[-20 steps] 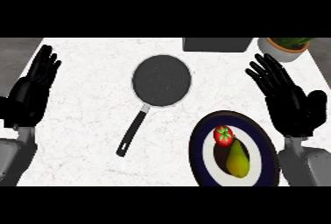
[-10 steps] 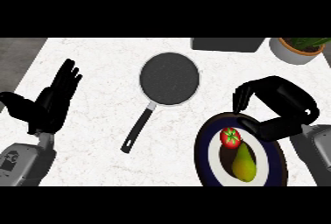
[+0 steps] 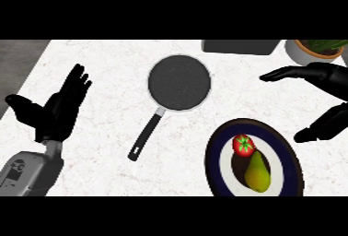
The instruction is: Pick the tomato from the plate and place it in the pan
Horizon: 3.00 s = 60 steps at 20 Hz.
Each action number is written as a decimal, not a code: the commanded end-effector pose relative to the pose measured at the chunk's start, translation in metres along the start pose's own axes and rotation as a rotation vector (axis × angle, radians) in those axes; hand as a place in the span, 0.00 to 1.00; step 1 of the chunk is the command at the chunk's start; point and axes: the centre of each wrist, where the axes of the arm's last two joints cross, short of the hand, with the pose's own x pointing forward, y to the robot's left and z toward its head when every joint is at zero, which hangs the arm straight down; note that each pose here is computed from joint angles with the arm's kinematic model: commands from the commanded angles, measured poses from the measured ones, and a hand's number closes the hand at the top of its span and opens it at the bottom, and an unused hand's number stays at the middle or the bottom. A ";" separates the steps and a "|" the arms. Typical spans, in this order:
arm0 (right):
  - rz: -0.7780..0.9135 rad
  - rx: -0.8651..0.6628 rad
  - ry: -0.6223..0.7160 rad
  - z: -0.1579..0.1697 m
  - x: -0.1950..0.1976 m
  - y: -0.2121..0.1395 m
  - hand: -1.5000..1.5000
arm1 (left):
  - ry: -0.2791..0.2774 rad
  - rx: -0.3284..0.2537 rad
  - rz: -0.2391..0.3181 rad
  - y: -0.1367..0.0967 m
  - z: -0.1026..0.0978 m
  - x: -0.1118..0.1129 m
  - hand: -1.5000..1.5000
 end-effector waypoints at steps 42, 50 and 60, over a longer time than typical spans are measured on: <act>0.870 0.830 0.051 -0.078 0.006 0.102 0.00 | 0.012 0.086 -0.006 0.004 0.022 -0.002 0.50; 0.914 0.817 0.168 -0.103 -0.027 0.125 0.00 | 0.023 0.063 0.005 0.005 0.027 -0.002 0.50; 0.917 0.865 0.152 -0.099 -0.050 0.123 0.00 | 0.032 0.060 0.001 0.019 0.015 0.000 0.50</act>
